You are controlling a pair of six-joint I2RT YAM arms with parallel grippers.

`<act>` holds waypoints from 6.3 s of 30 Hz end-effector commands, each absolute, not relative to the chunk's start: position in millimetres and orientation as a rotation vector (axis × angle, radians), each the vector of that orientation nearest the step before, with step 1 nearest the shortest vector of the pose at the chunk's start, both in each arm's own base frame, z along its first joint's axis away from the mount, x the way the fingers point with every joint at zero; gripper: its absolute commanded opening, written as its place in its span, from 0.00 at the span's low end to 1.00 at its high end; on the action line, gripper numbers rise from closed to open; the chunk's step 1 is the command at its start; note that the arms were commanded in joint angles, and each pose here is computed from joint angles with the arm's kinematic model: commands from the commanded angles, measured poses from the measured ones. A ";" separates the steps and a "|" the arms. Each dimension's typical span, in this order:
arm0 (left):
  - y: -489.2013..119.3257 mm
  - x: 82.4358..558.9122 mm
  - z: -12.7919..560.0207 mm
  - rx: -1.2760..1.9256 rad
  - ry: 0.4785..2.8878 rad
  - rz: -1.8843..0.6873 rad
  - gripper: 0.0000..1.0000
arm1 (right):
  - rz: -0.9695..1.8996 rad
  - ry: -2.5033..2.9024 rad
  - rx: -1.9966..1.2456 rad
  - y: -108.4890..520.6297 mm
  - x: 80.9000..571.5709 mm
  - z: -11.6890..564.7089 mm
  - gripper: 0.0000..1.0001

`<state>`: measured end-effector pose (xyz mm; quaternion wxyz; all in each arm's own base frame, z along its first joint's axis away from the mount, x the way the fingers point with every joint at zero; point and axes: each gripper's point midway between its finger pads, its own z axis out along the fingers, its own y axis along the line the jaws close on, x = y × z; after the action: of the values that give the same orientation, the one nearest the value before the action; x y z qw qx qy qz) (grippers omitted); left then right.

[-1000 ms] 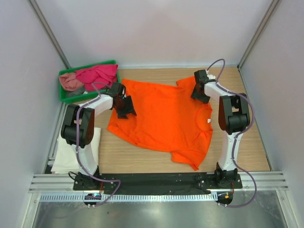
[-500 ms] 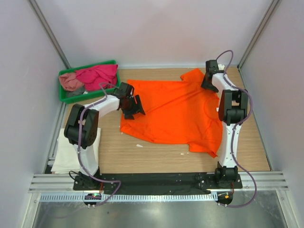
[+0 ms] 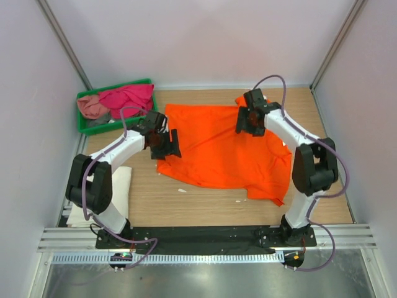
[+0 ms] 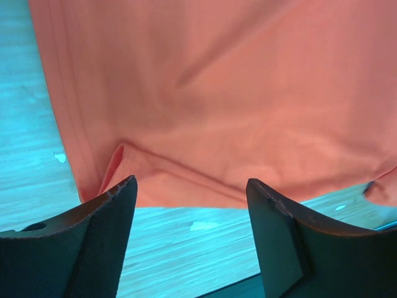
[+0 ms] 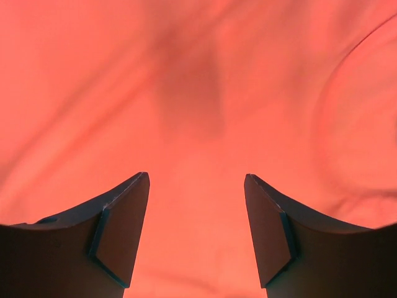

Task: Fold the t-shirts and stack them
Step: Flatten the tshirt out

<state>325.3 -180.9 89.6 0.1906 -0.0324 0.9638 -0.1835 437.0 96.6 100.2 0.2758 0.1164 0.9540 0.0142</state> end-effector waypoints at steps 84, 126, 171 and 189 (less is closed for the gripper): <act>-139.2 256.6 26.5 -0.371 2.881 -0.573 0.63 | 0.206 2.750 0.478 94.4 264.0 49.2 0.44; -114.6 250.4 1.5 -0.499 2.922 -0.524 0.31 | -0.208 2.752 0.783 -1.9 226.2 15.8 0.31; -145.9 482.2 140.3 -0.299 2.263 -0.781 0.50 | 0.019 2.282 0.730 -34.2 512.9 103.0 0.45; -167.7 614.6 77.0 -0.381 2.053 -0.599 0.29 | 0.271 2.077 0.683 -11.2 646.4 78.5 0.01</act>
<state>591.0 -168.2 60.1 0.4147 -0.1481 0.8584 -0.2631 624.4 -19.2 57.7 0.4195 0.2756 0.8613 0.0795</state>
